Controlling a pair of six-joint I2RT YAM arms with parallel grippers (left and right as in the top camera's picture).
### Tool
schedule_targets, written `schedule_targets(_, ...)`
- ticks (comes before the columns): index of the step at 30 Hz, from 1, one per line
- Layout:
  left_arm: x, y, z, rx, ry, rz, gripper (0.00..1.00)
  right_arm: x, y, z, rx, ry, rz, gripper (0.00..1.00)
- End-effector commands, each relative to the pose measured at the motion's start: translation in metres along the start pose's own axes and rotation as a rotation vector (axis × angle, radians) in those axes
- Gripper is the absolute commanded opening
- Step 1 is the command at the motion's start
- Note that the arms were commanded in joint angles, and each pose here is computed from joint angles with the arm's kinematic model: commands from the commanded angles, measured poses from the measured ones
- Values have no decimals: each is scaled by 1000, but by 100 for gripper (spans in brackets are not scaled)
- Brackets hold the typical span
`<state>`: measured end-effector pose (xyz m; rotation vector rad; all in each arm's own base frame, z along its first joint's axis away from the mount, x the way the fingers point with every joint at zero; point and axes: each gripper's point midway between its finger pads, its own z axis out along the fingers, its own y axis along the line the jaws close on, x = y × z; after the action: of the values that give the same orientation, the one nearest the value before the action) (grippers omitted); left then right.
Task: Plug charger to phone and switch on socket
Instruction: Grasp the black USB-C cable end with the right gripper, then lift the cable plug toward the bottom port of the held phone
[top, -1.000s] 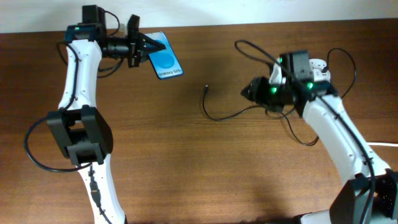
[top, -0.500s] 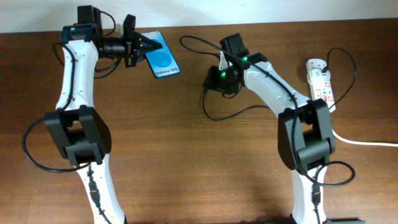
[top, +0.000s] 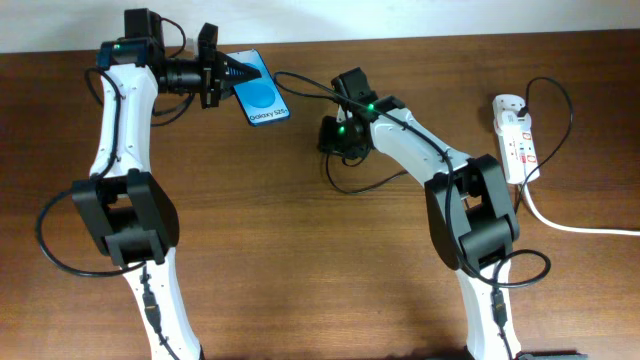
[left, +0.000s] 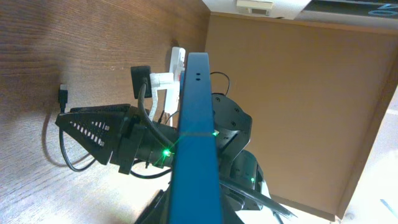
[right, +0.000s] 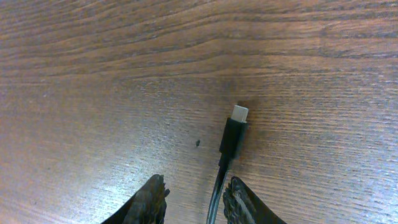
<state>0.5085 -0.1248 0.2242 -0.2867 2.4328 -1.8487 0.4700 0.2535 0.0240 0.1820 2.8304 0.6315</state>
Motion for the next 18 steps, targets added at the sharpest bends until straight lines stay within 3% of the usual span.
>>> schedule_targets(1,2,-12,-3,31,5,12,0,-8,-9,3,65,-40,12,32)
schedule_targets(12,2,-12,-3,31,6,12,0,1,-15,27,94,-26,32,31)
schedule_targets(17,2,-12,-3,31,5,12,0,-2,-26,33,143,-46,36,24)
schedule_targets(18,2,-12,-3,31,5,12,0,-1,-26,33,144,-44,37,17)
